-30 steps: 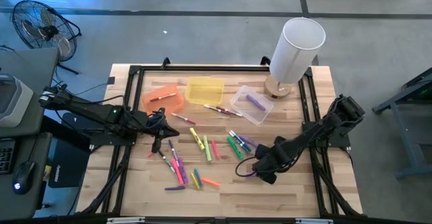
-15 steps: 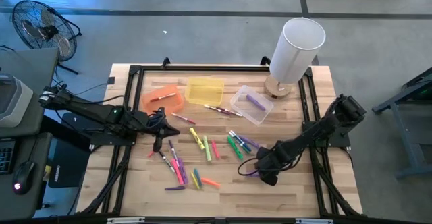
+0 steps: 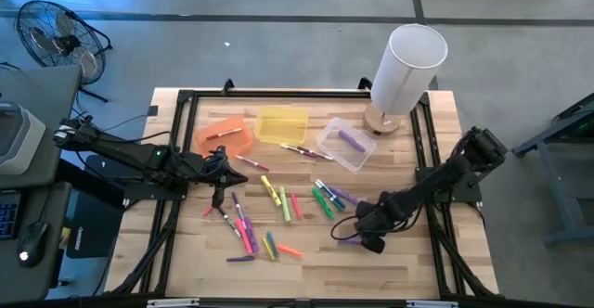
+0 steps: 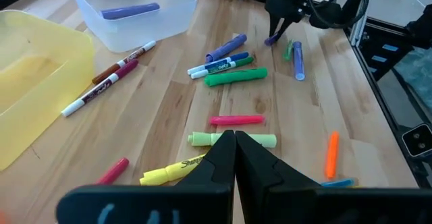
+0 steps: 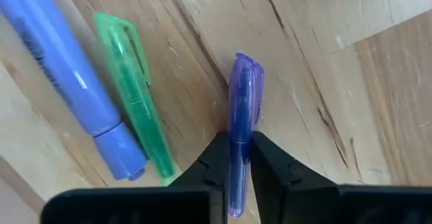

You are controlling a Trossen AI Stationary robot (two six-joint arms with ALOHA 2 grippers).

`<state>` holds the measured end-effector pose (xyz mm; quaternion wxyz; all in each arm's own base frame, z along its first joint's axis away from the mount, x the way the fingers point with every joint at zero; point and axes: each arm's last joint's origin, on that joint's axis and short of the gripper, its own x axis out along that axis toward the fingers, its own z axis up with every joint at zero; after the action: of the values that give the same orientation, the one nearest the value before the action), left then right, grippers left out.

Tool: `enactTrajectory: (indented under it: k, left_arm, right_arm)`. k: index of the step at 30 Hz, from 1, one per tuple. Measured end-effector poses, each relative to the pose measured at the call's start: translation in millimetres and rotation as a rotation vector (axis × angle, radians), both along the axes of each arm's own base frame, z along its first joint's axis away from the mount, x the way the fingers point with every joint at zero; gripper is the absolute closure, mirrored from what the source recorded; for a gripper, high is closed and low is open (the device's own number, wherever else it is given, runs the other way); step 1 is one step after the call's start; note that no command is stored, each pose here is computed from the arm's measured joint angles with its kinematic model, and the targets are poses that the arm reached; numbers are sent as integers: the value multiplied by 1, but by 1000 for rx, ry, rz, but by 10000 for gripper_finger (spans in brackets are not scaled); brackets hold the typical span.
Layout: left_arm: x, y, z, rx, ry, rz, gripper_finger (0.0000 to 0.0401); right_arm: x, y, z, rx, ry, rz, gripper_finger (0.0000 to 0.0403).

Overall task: Pick & Place Markers
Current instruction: Put the top purple pen into the yellow bin

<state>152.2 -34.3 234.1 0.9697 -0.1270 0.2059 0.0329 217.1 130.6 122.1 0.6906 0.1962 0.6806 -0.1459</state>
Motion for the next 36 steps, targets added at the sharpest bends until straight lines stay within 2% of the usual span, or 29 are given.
enactTrajectory:
  k: [4, 8, 11, 17, 21, 25, 30, 33, 36]
  left_arm:
    - [0, 0, 0, 0, 0, 1, 401]
    - [0, 1, 0, -7, -7, 40, 401]
    - [-1, 2, 2, -25, -19, 71, 401]
    - [-3, 2, 2, -26, -6, 41, 401]
    - [-3, 1, 1, -31, 5, 23, 401]
    - [-3, 1, 0, -34, 14, 10, 401]
    - [-3, 1, 0, -32, 15, 13, 401]
    - [-3, 1, 0, -32, 15, 13, 401]
    - [-3, 1, -1, -30, 22, 14, 401]
  right_arm:
    - [-3, -2, 0, -13, 17, -39, 374]
    - [-3, -5, 18, -25, -29, -76, 374]
    - [-3, -11, 45, -16, -138, -165, 374]
    - [-2, -26, 96, 10, -353, -306, 374]
    - [9, -43, 132, -80, -484, -352, 374]
    - [40, -66, 170, -164, -592, -321, 374]
    - [102, -108, 204, -299, -647, -250, 374]
    - [144, -134, 214, -371, -656, -176, 374]
    - [186, -163, 208, -403, -631, -70, 374]
